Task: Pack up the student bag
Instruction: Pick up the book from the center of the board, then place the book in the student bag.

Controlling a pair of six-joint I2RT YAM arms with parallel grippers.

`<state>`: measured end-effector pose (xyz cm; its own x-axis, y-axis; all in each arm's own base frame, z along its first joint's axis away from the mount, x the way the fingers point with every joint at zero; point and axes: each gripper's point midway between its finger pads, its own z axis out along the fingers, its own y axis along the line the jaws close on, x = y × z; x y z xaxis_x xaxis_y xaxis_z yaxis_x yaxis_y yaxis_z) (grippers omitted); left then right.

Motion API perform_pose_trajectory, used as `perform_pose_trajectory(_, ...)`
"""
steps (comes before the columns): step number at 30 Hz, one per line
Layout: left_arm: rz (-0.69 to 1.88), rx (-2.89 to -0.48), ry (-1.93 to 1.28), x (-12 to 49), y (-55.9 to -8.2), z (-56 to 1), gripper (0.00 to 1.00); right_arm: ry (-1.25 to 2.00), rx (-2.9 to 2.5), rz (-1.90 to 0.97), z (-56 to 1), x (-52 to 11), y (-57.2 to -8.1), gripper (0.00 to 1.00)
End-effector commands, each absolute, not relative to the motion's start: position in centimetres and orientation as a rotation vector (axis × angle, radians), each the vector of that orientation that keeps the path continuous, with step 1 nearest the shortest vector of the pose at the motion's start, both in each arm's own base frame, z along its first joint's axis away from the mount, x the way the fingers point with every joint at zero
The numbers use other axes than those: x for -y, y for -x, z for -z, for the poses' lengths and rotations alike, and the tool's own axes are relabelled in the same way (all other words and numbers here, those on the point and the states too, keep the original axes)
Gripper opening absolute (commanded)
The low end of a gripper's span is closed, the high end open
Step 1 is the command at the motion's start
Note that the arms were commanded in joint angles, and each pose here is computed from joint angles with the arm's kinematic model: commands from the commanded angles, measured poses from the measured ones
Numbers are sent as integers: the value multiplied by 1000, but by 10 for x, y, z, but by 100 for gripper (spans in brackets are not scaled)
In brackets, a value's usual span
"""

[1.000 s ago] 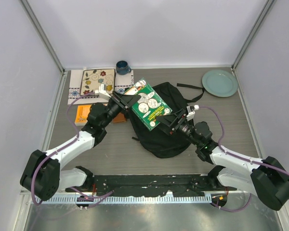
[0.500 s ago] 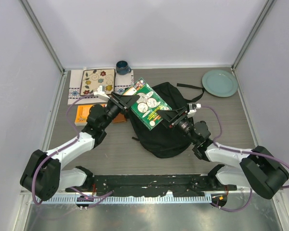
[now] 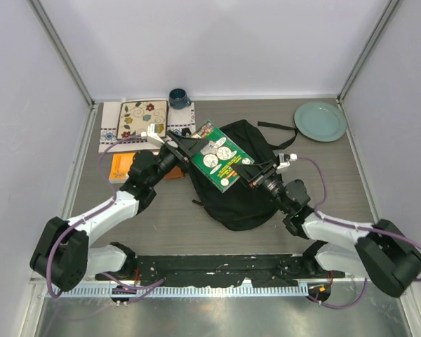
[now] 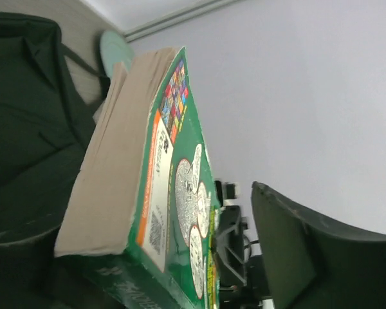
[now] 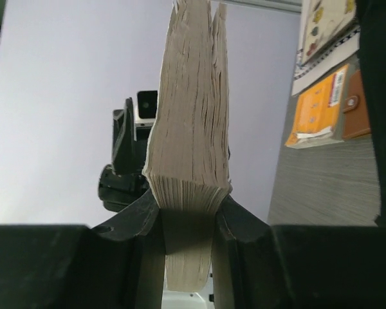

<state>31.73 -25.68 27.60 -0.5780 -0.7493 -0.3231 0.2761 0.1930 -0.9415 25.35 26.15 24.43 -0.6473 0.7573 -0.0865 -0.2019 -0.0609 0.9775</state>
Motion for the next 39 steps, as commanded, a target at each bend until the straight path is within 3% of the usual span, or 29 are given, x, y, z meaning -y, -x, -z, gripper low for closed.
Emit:
perform_pose_trajectory(1, 1450, -1705, 263, 267, -307, -287, 88, -549, -1442, -1634, -276, -235, -248, 0)
perform_pose_trajectory(2, 1390, -1758, 244, 265, -306, -275, 97, -579, -1457, -1557, -272, -227, -254, 0)
perform_pose_trajectory(3, 1359, -1756, 218, 261, -303, -277, 100, -559, -1551, -1424, -257, -223, -256, 0)
perform_pose_trajectory(11, 914, -1884, 14, 218, -295, -284, 100, -643, -1630, -913, -250, -142, -250, 0)
perform_pose_trajectory(16, 726, -1883, -81, 196, -291, -303, 99, -633, -1669, -813, -245, -128, -246, 0)
perform_pose_trajectory(21, 769, -1768, -117, 190, -274, -318, 100, -629, -1664, -785, -250, -120, -240, 0)
perform_pose_trajectory(27, 743, -1600, 57, 155, -261, -331, 100, -623, -1655, -741, -261, -109, -235, 0)
perform_pose_trajectory(30, 693, -1716, 0, 158, -262, -318, 100, -626, -1646, -719, -269, -101, -231, 0)
perform_pose_trajectory(34, 560, -2061, -58, 165, -269, -255, 100, -634, -1642, -662, -276, -88, -225, 0)
perform_pose_trajectory(36, 363, -2275, 57, 149, -280, -210, 100, -645, -1637, -623, -279, -79, -222, 0)
perform_pose_trajectory(39, 293, -2443, 19, 155, -281, -182, 100, -671, -1626, -583, -283, -65, -215, 0)
